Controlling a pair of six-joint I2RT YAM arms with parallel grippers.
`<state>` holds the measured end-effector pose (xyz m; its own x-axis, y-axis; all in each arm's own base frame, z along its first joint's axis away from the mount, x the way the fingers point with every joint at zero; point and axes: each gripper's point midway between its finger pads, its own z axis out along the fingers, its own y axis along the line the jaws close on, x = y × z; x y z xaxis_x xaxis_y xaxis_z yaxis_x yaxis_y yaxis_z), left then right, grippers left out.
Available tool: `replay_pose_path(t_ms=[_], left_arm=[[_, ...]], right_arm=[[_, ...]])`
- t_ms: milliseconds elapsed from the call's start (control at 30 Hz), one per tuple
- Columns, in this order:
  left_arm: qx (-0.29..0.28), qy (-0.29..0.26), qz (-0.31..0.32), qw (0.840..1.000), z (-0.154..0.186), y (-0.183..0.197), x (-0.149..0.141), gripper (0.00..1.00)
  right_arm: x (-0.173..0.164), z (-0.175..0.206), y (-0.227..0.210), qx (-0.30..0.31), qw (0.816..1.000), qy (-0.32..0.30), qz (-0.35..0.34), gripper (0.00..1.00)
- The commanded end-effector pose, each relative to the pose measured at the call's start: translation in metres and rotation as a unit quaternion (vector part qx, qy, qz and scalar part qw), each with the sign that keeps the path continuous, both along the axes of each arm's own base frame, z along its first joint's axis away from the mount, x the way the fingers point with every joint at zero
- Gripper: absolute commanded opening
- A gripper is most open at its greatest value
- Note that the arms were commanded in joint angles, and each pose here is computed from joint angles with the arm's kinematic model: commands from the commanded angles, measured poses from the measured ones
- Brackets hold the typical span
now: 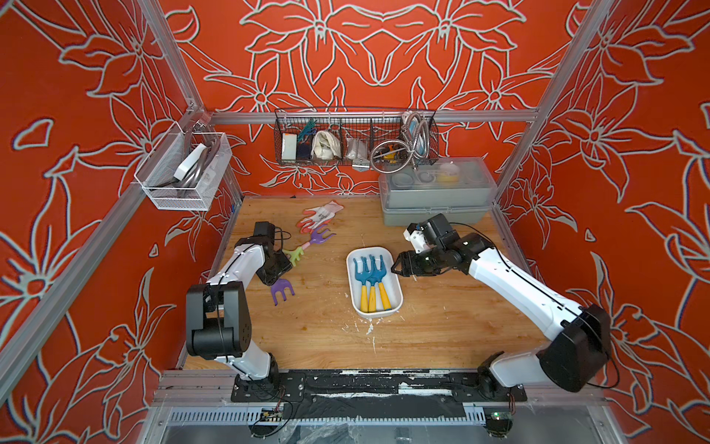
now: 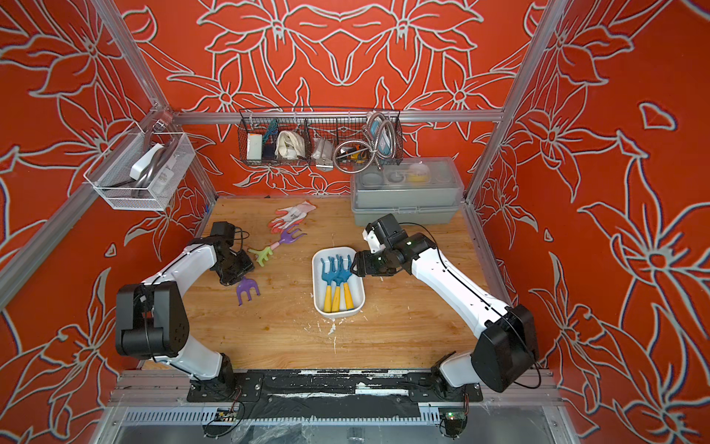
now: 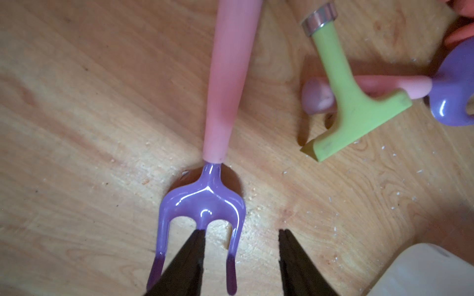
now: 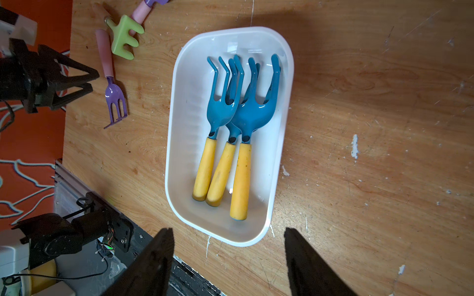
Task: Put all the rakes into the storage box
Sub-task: Pick up the rake at the center of the board.
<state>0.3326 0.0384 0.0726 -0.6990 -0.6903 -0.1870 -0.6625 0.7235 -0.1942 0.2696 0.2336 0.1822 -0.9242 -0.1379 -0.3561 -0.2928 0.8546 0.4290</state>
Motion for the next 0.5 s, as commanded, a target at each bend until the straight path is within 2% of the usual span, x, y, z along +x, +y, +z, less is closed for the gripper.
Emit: replay_pose_path(t_ms=[0,467], left_arm=[[0.024,0.017,-0.018,0.999,-0.002,0.011,0.003,0.48],[0.029,0.055,-0.023,0.998,-0.027,0.028,0.011,0.46]], right_arm=[[0.003,0.001,0.004,0.006,1.000,0.001,0.005,0.69],[0.018,-0.012,0.022,0.004,0.999,0.029,0.025,0.67]])
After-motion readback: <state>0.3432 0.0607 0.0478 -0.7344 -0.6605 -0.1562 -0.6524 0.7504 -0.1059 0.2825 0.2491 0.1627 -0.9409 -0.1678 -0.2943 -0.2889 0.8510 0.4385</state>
